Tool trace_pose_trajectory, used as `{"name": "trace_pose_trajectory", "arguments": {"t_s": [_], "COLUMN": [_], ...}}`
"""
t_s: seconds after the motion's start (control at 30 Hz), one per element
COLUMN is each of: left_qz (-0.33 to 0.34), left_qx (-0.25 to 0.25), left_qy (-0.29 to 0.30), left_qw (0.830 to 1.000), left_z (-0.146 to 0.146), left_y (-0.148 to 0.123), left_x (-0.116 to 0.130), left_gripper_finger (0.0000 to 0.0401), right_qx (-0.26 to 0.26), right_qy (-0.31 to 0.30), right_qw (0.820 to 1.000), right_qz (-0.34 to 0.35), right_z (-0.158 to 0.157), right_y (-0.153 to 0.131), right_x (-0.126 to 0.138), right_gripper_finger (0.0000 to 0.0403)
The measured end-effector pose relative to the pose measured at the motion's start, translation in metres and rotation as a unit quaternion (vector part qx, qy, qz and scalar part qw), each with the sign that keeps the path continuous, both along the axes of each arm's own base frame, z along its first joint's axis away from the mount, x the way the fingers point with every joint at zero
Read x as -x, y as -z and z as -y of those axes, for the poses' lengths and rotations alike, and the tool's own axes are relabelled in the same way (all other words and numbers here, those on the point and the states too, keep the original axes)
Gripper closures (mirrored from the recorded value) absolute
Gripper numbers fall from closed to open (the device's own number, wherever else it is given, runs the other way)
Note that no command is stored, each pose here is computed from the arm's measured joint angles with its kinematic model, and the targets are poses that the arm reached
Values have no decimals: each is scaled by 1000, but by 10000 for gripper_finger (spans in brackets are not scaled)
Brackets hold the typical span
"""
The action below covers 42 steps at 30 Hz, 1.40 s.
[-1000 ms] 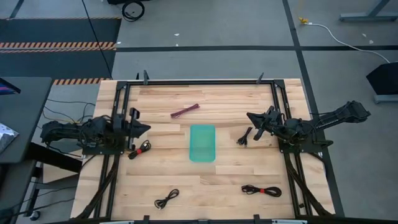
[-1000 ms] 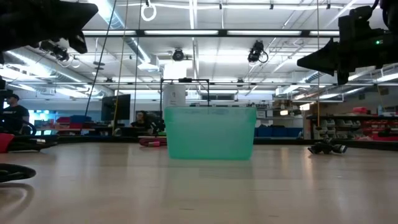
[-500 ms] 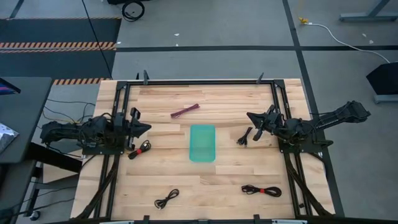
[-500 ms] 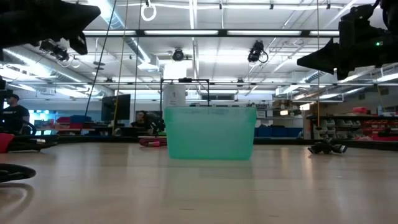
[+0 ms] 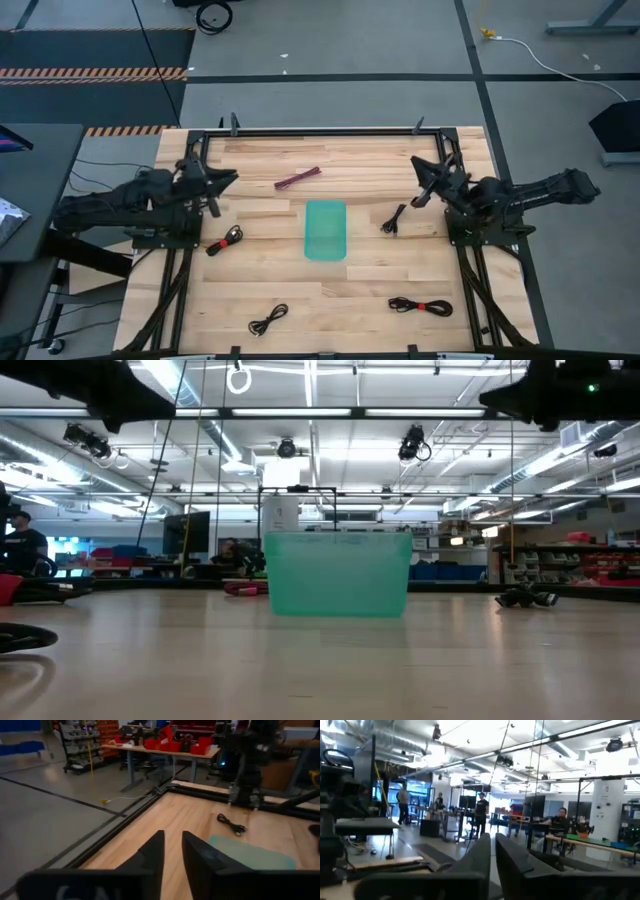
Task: Pick and place USB-C Cables
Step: Put the black charger cable into the green bin
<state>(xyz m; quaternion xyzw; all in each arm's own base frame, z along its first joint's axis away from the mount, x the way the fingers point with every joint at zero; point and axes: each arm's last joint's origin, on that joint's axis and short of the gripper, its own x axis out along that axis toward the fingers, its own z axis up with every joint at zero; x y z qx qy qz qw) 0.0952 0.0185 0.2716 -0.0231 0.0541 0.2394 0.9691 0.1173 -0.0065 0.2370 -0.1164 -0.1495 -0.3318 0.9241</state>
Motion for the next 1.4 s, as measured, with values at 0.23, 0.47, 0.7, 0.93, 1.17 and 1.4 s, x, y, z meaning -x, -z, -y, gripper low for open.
{"name": "trace_pose_trajectory", "arguments": {"t_s": [0.23, 0.47, 0.7, 0.93, 1.17, 1.4], "left_qz": [-27, -72, -73, -78, -93, -93], "left_qx": [-22, -15, 19, 43, 45, 54], "left_qy": [-28, -57, -39, -29, -29, -31], "left_qw": [999, 996, 996, 996, 994, 994], "left_z": [-10, -20, -21, -19, -19, -19], "left_y": [2, 12, 17, 20, 22, 23], "left_x": [-28, -41, -47, -46, -45, -45], "left_gripper_finger": [239, 195, 200, 211, 211, 211], "right_qx": [-53, -180, -237, -216, -234, -211], "right_qy": [-10, -14, -70, -83, -133, -104], "right_qw": [988, 896, 742, 695, 640, 630], "right_qz": [-142, -405, -623, -681, -720, -740], "right_z": [1, 3, -5, -7, -15, -16], "right_y": [-29, -11, 37, 59, 78, 87], "right_x": [-28, -51, -66, -80, -86, -89], "right_gripper_finger": [271, 208, 213, 224, 226, 227]}}
